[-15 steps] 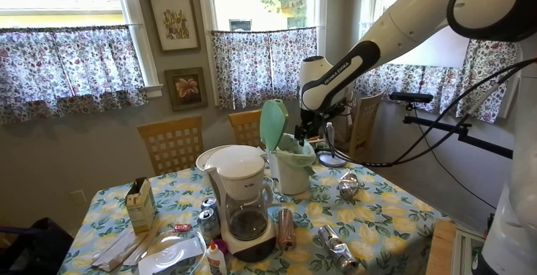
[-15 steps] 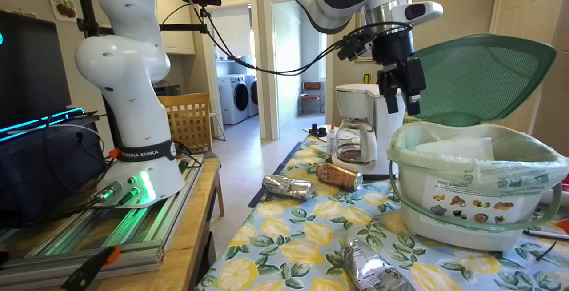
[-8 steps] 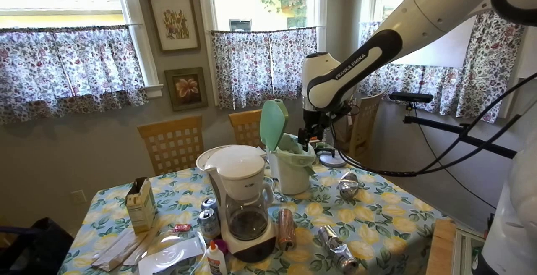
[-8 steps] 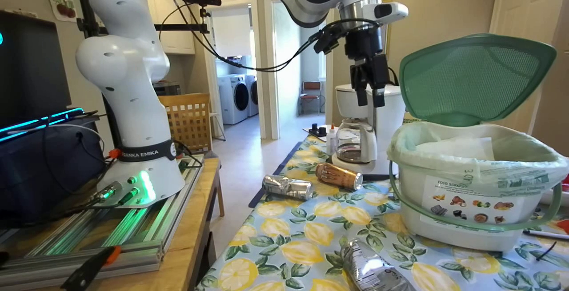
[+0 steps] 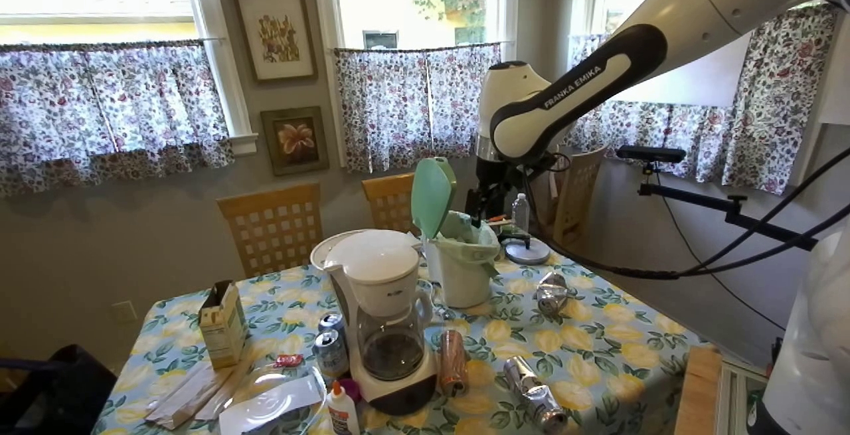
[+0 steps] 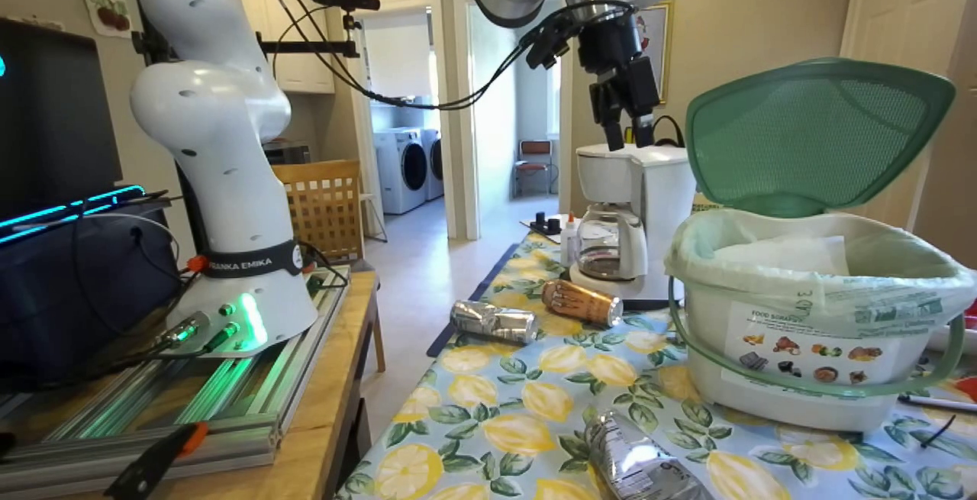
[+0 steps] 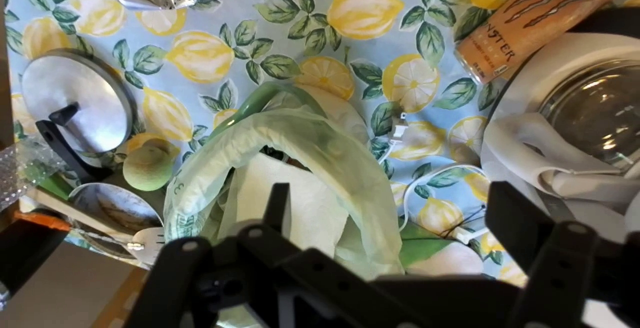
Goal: Pick the paper towel and one can and put them in the bin, then close the bin
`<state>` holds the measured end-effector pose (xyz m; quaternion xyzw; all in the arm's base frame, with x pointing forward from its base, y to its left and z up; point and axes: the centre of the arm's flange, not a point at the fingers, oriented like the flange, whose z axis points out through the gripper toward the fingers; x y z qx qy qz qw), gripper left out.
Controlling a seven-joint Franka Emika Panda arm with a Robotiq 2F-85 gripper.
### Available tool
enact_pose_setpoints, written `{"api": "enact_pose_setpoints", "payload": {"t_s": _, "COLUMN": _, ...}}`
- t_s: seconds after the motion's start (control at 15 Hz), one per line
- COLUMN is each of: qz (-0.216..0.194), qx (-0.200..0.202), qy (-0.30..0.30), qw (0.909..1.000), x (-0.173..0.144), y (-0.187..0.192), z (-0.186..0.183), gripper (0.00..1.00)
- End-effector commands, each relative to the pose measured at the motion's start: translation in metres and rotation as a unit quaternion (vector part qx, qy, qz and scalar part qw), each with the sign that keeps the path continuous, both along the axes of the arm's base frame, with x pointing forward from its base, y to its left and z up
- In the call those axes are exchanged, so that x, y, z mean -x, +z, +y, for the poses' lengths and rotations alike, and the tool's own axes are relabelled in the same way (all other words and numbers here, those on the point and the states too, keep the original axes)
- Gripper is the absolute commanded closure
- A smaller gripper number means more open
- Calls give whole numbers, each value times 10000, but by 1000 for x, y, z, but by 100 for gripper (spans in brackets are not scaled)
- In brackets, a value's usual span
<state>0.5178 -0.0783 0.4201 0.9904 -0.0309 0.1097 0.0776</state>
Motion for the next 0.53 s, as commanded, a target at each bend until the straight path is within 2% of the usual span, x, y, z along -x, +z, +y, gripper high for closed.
{"api": "enact_pose_setpoints", "payload": {"t_s": 0.0, "qz": -365, "qx": 76, "qy": 83, "qw": 9993, "x": -4, "y": 19, "z": 3, "gripper": 0}}
{"api": "enact_pose_setpoints", "payload": {"t_s": 0.47, "qz": -1006, "qx": 249, "qy": 87, "qw": 9946, "x": -23, "y": 43, "z": -2, "gripper": 0}}
